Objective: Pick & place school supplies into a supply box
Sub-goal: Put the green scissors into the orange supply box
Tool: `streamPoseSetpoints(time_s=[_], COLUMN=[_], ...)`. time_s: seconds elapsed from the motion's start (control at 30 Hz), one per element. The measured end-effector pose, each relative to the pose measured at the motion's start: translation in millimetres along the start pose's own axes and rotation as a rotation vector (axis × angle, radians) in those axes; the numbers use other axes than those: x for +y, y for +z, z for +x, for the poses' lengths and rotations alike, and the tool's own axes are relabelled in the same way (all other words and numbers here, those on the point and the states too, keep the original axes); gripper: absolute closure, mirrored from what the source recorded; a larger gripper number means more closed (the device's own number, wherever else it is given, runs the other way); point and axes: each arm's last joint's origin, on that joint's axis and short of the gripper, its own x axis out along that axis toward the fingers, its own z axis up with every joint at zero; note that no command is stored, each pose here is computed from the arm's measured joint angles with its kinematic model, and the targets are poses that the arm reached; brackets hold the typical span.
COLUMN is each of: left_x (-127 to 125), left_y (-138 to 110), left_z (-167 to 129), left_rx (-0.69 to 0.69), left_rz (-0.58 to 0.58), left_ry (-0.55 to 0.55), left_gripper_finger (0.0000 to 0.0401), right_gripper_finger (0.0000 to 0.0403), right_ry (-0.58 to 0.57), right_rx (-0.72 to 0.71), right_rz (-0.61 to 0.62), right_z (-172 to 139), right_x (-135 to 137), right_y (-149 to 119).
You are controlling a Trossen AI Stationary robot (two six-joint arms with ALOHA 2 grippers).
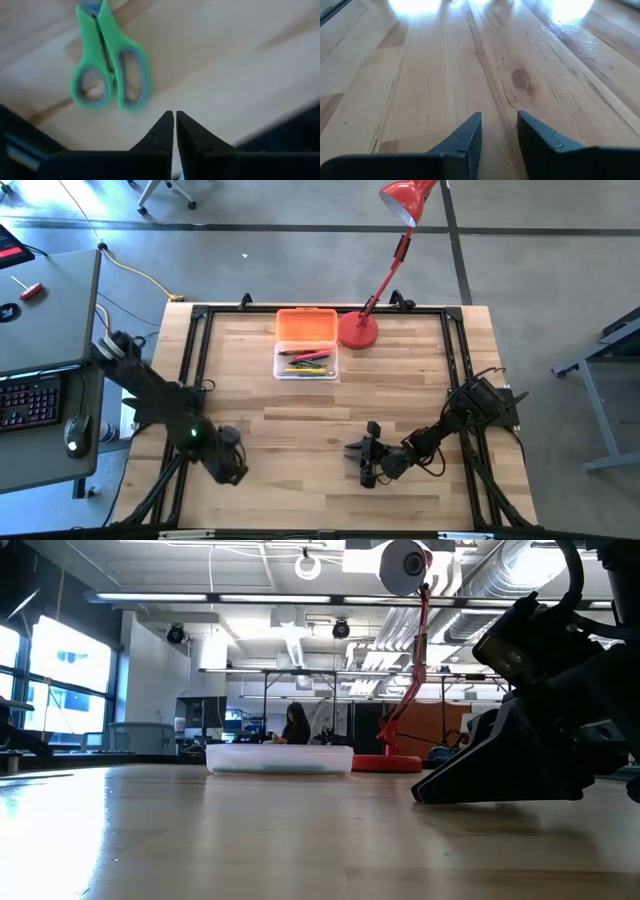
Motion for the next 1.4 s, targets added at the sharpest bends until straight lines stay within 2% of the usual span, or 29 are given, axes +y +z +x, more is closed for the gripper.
streamPoseSetpoints(time_s=[0.13,0.27,0.67,0.87,1.03,1.17,1.27,1.4], left_x=[-1,-10,-12,-10,-8,-7,-6,-6], left_y=[-5,-6,-5,-6,-2,-3,-3,-2], left_z=[29,47,56,56,55,55,55,56], left_rx=[-0.061,-0.035,-0.045,-0.009,-0.101,-0.089,-0.089,-0.114], left_rz=[-0.048,-0.011,0.006,0.132,0.139,0.137,0.137,0.128], left_ry=[0.104,0.095,0.120,0.140,0.160,0.170,0.176,0.177], left_gripper_finger=[0.0359,0.0367,0.0353,0.0312,0.0247,0.0202,0.0186,0.0190], right_gripper_finger=[0.0300,0.0300,0.0300,0.0300,0.0300,0.0300,0.0300,0.0300], right_ry=[0.000,-0.005,-0.007,-0.007,-0.008,-0.008,-0.008,-0.008], right_rx=[0.000,-0.001,-0.005,-0.005,-0.005,-0.005,-0.005,-0.005], right_rz=[-0.001,0.002,0.007,0.007,0.007,0.007,0.007,0.007], right_z=[0,1,2,2,2,2,2,2], right_x=[0,-2,-3,-3,-3,-3,-3,-3], right_y=[0,1,2,2,2,2,2,2])
